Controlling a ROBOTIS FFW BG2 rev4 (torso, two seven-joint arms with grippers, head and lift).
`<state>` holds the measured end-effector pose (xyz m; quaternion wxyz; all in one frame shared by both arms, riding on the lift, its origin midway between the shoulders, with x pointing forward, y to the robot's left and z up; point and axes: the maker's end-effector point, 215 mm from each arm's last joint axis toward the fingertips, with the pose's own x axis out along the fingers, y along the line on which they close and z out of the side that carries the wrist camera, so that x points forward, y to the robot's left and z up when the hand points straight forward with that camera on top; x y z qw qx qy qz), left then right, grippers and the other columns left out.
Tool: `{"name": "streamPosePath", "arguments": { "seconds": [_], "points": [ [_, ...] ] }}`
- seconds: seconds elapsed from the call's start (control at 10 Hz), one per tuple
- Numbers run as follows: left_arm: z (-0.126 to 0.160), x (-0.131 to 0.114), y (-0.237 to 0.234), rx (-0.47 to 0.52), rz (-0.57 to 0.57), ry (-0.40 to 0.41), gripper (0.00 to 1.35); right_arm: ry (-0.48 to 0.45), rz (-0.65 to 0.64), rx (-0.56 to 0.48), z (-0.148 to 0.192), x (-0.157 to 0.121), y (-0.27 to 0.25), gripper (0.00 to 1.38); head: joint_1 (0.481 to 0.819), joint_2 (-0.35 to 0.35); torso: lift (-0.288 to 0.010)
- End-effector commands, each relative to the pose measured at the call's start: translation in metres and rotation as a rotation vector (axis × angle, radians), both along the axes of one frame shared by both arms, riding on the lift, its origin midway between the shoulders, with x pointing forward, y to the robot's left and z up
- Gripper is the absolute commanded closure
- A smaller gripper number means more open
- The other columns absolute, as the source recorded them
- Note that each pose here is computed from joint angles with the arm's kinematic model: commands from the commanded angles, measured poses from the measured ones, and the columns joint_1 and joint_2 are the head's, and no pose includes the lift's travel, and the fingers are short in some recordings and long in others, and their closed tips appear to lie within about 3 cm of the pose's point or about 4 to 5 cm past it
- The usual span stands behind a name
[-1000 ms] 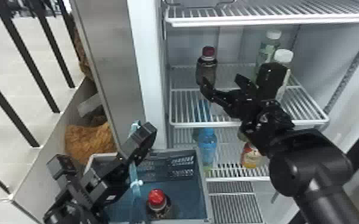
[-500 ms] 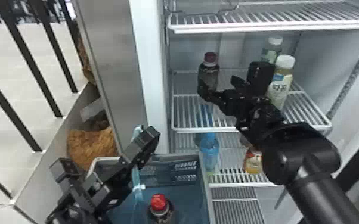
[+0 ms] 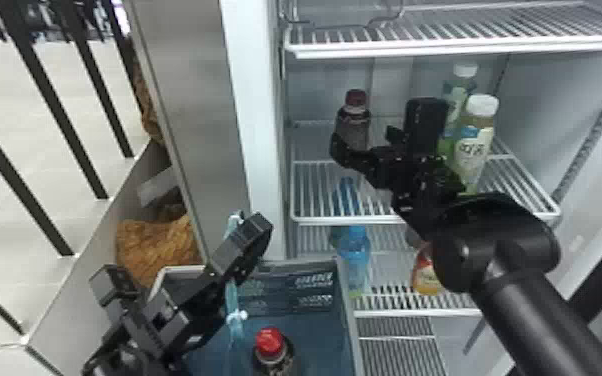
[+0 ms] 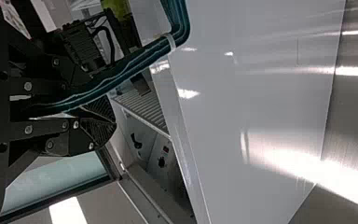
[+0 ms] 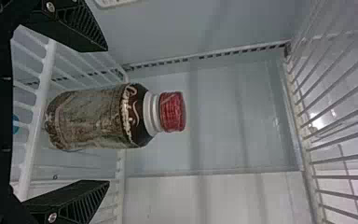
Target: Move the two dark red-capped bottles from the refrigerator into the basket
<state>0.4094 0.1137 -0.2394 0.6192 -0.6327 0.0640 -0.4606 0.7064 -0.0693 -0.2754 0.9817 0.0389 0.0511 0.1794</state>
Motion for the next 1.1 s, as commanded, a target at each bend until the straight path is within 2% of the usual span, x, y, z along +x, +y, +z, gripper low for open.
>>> {"name": "streamPosePath", "arguments": {
  "seconds": [0.0, 0.2, 0.3, 0.4, 0.5, 0.6, 1.0],
  "points": [
    [0.0, 0.001, 0.0, 0.001, 0.0, -0.002, 1.19, 0.003, 0.0, -0.019, 0.0, 0.006, 0.002, 0.1, 0.615, 0.044, -0.034],
    [0.0, 0.001, 0.0, 0.001, 0.0, -0.002, 1.19, 0.008, -0.002, -0.037, 0.001, 0.014, 0.004, 0.2, 0.612, 0.044, -0.034],
    [0.001, 0.001, 0.0, 0.003, -0.001, -0.004, 1.19, 0.019, 0.0, -0.041, -0.003, 0.016, 0.005, 0.43, 0.61, 0.045, -0.034],
    [0.001, 0.001, 0.0, 0.004, 0.0, -0.003, 1.19, 0.037, 0.003, -0.033, -0.007, 0.015, 0.009, 0.88, 0.609, 0.046, -0.034],
    [0.001, 0.001, 0.0, 0.003, -0.001, -0.004, 1.19, 0.05, 0.015, -0.043, -0.013, 0.014, 0.016, 1.14, 0.609, 0.049, -0.034],
    [0.001, 0.001, 0.0, 0.004, -0.001, -0.004, 1.19, 0.044, 0.02, -0.061, -0.012, 0.013, 0.021, 1.24, 0.612, 0.053, -0.034],
    [0.0, 0.0, 0.0, 0.002, -0.001, 0.0, 1.19, 0.026, 0.015, -0.052, -0.008, 0.006, 0.017, 1.24, 0.614, 0.063, -0.034]
  ]
}}
